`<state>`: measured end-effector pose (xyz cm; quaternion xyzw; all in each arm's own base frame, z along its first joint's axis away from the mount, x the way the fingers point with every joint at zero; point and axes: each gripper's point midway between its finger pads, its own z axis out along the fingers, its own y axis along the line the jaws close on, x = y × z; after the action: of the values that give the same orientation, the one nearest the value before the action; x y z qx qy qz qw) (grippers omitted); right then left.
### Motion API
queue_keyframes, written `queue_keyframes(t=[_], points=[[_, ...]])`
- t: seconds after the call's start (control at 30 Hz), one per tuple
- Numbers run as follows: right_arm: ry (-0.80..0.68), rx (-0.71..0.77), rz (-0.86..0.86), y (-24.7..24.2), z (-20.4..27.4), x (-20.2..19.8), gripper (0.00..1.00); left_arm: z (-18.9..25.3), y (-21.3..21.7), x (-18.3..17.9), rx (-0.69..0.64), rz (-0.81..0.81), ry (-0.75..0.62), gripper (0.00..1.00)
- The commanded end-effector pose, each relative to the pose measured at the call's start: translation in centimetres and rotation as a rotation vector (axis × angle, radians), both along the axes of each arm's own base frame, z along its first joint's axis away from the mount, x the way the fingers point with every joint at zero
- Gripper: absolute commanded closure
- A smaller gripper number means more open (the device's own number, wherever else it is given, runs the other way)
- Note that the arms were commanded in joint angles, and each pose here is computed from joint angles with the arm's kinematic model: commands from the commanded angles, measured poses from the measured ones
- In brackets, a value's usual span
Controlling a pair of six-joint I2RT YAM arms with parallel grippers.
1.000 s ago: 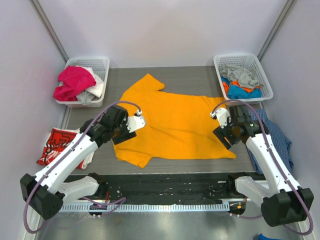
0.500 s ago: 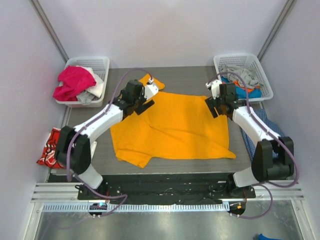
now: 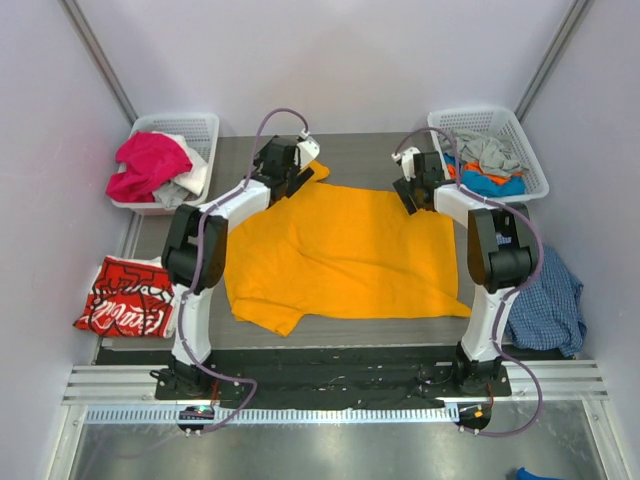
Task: Fold and stack the t-shirts
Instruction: Flatten out the tshirt
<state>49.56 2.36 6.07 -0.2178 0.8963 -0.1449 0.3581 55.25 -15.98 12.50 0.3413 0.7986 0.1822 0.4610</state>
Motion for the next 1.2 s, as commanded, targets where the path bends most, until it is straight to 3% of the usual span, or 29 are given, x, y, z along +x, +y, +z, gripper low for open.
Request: queue_keyframes(t=[0.0, 0.43, 1.17], points=[[-0.104, -0.04, -0.007, -0.4, 1.8, 3.2, 0.22, 2.4, 0.2, 3.6, -0.028, 0.052, -0.135, 0.0], [-0.087, -0.088, -0.004, -1.0, 0.4, 3.6, 0.22, 1.2, -0.5, 8.5, -0.007, 0.056, -0.171, 0.0], [-0.079, -0.119, 0.004, -1.2, -0.2, 4.1, 0.22, -5.0, -0.3, 8.6, 0.076, -0.013, -0.03, 0.01]])
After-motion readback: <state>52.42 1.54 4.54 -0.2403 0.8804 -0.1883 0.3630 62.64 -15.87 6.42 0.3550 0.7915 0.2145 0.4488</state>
